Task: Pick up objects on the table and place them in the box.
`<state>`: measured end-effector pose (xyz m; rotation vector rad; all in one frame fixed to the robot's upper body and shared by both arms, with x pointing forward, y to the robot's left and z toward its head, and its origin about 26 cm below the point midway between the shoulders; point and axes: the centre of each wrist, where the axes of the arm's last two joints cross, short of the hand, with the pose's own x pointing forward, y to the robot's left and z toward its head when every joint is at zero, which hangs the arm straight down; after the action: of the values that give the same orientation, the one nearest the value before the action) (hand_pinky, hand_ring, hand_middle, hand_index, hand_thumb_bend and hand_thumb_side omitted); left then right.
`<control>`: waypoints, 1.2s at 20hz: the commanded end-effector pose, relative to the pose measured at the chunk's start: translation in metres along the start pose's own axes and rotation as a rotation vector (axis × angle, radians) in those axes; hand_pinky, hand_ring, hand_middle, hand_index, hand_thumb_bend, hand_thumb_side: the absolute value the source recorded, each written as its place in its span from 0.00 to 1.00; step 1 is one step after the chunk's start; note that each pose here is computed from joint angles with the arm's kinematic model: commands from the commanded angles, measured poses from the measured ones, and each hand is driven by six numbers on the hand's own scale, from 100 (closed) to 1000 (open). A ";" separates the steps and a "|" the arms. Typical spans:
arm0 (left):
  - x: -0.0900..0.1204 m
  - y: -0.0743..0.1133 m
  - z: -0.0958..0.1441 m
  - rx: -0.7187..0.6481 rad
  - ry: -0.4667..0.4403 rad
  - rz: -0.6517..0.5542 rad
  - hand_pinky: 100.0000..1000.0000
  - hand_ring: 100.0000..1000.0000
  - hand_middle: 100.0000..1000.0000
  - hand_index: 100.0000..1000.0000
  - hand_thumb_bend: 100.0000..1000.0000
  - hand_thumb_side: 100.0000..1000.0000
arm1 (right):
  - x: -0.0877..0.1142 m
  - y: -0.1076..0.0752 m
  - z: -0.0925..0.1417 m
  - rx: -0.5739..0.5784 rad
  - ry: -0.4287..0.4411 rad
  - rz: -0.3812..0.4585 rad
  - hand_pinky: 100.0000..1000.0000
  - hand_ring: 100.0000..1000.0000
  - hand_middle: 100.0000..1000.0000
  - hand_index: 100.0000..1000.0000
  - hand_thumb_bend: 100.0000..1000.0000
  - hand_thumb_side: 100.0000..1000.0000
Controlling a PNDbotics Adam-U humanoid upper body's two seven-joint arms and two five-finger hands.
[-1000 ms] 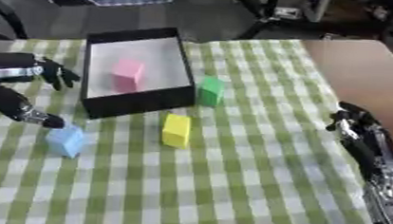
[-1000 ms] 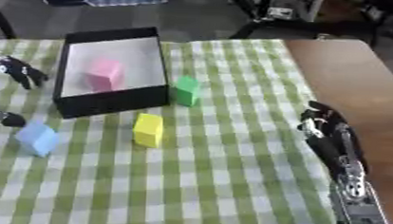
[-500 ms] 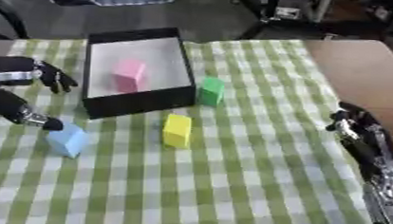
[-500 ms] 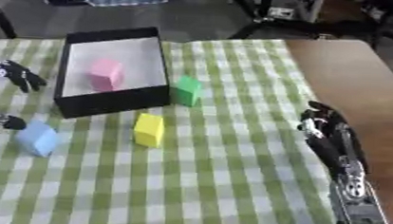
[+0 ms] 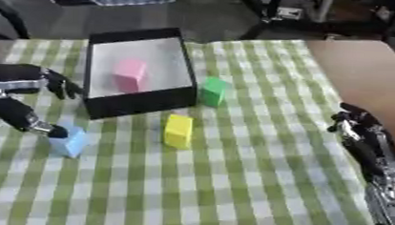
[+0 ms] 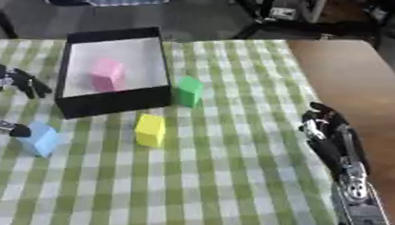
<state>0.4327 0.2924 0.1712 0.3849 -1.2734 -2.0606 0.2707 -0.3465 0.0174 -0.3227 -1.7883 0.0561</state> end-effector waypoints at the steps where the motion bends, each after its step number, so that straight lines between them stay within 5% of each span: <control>1: -0.001 0.008 0.005 -0.243 -0.155 -0.212 0.78 0.71 0.72 0.92 0.59 0.69 | 0.008 -0.007 -0.006 0.007 -0.030 0.027 0.78 0.51 0.56 0.79 0.00 0.40; 14: -0.006 -0.009 -0.003 -0.316 -0.141 -0.229 0.78 0.71 0.72 0.92 0.60 0.67 | 0.008 -0.007 -0.007 0.009 -0.030 0.025 0.78 0.51 0.55 0.79 0.00 0.40; 24: -0.011 -0.026 -0.010 -0.355 -0.146 -0.211 0.77 0.69 0.69 0.90 0.38 0.42 | 0.008 -0.007 -0.007 0.011 -0.032 0.025 0.78 0.51 0.55 0.79 0.00 0.40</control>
<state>0.4347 0.2958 0.1333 0.3940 -1.1587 -2.1034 0.2722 -0.3460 0.0186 -0.3183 -1.7926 0.0604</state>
